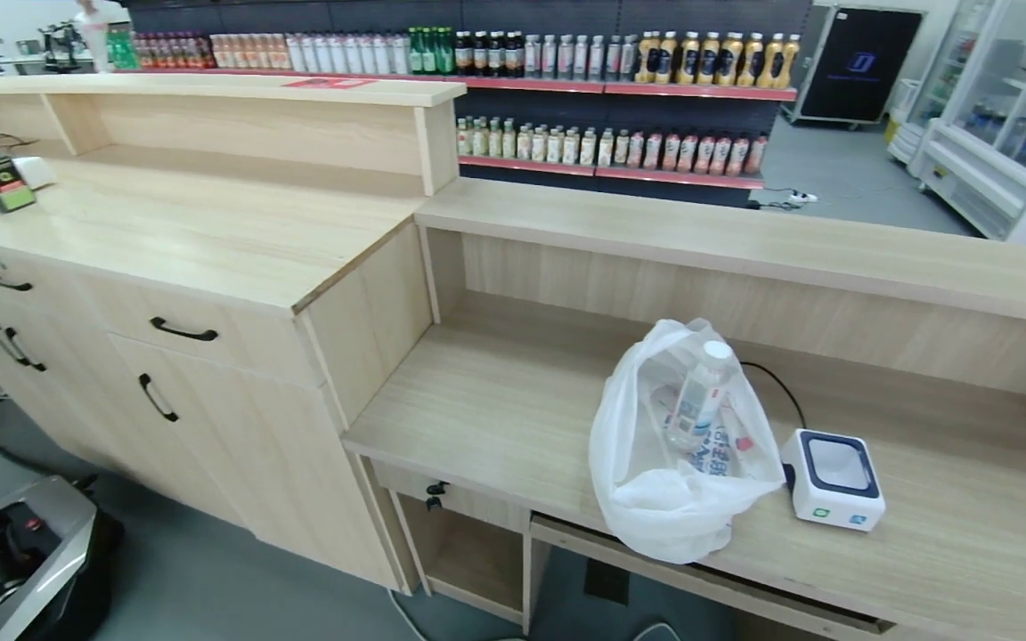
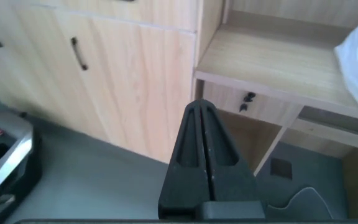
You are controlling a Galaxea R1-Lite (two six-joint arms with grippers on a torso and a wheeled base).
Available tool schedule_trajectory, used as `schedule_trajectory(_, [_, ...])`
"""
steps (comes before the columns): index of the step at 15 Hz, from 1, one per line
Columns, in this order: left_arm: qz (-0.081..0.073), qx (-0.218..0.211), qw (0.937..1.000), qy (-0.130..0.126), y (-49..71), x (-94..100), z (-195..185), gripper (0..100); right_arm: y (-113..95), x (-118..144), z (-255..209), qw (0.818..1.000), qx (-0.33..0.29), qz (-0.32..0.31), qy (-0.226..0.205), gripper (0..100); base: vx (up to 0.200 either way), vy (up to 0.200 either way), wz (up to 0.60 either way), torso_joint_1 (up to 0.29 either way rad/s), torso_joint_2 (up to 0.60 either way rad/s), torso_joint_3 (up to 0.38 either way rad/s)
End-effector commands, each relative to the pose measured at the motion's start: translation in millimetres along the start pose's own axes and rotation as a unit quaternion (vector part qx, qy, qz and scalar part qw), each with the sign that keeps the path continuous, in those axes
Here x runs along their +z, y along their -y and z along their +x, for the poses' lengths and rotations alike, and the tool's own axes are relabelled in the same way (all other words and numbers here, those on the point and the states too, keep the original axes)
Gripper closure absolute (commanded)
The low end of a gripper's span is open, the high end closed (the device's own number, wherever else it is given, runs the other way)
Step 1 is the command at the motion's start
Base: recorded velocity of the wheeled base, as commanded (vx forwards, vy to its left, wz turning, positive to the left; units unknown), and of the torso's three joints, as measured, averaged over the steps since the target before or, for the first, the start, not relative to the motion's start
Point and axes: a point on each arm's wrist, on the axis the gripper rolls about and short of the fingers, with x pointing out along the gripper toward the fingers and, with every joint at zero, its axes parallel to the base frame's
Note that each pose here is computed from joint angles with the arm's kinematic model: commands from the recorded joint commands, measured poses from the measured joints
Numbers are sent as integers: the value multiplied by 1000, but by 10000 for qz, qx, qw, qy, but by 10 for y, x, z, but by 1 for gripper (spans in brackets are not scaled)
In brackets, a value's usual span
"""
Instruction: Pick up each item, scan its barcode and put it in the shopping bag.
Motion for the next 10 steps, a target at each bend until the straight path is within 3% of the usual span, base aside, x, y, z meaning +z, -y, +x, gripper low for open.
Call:
schedule_trajectory(1, [0, 5, 10000, 0, 0, 0, 0, 100, 87, -94, 61, 9914, -975, 120, -865, 0, 0, 0, -600, 7, -2, 2])
schedule_trajectory(2, [0, 5, 10000, 0, 0, 0, 0, 100, 136, -197, 140, 9795, -1474, 72, -1370, 0, 0, 0, -600, 7, 2, 2])
schedule_trajectory(5, [0, 5, 10000, 0, 0, 0, 0, 100, 73, -494, 598, 9684, -1456, 488, -1965, 0, 0, 0, 0, 0, 0, 0])
schedule_trajectory(10, [0, 5, 10000, 0, 0, 0, 0, 100, -101, -747, 1439, 9710, -901, 879, -2033, 0, 0, 0, 0, 0, 0, 0])
